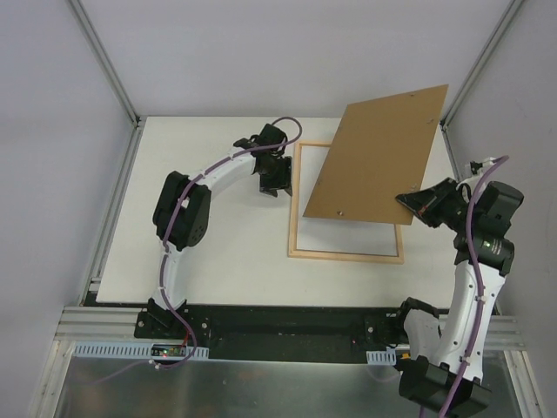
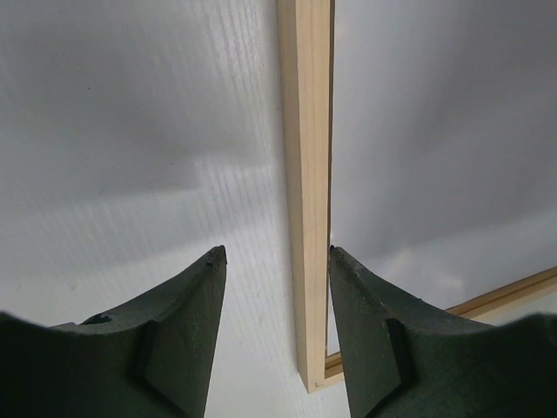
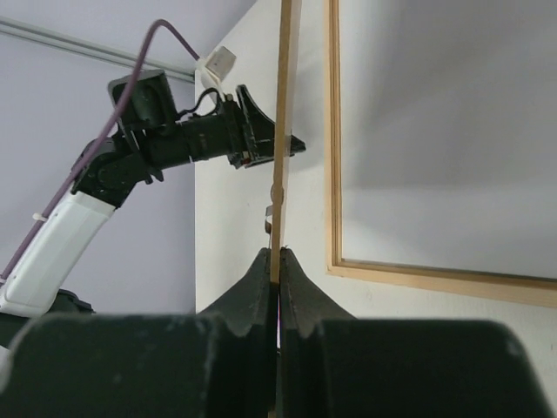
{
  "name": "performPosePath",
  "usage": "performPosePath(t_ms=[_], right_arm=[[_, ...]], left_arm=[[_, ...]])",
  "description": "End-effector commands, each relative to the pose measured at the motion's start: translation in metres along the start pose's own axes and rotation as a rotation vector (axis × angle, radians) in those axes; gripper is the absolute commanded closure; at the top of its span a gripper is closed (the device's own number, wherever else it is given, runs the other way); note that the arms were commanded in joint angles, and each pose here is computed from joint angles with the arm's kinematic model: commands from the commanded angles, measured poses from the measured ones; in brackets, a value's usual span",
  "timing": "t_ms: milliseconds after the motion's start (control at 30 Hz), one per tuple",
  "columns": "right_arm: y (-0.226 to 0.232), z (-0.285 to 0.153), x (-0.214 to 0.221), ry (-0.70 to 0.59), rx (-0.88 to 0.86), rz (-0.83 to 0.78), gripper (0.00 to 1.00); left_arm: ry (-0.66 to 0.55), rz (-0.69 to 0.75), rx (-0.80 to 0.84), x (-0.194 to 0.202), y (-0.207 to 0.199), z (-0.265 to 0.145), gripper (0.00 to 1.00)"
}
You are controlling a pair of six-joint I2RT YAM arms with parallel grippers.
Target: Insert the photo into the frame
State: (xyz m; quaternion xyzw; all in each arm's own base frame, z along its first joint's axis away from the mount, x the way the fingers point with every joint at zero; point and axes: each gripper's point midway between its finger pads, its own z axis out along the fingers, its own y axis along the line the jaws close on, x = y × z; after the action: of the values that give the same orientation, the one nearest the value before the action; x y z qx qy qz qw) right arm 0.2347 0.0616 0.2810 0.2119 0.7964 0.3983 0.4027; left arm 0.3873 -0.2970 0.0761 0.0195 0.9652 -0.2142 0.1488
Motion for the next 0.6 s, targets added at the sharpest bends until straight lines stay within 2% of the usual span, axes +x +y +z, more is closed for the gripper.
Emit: performPosePath(t_ms=[0,267,433,567], right_arm=[[0.04,-0.013,-0.026,-0.069,-0.093,-0.114,1.0],[0.045,-0.019,-0.032,-0.08,-0.075,-0.138,1.0],[0.045,-0.02,-0.03,-0.078,-0.075,-0.14,1.0],[0.043,-0.019,-0.029,-0.071,-0.072,-0.14,1.0]], left_arm=[[-0.033,0.06,-0.025,-0.007,-0.01,0.006,0.5],[0.015,0.088,-0.036,0.011,-0.018,0.03,0.52],[0.036,0.091,-0.048,0.019,-0.016,0.038,0.57],[0.047,0.082,-0.062,0.025,-0.011,0.039,0.65]])
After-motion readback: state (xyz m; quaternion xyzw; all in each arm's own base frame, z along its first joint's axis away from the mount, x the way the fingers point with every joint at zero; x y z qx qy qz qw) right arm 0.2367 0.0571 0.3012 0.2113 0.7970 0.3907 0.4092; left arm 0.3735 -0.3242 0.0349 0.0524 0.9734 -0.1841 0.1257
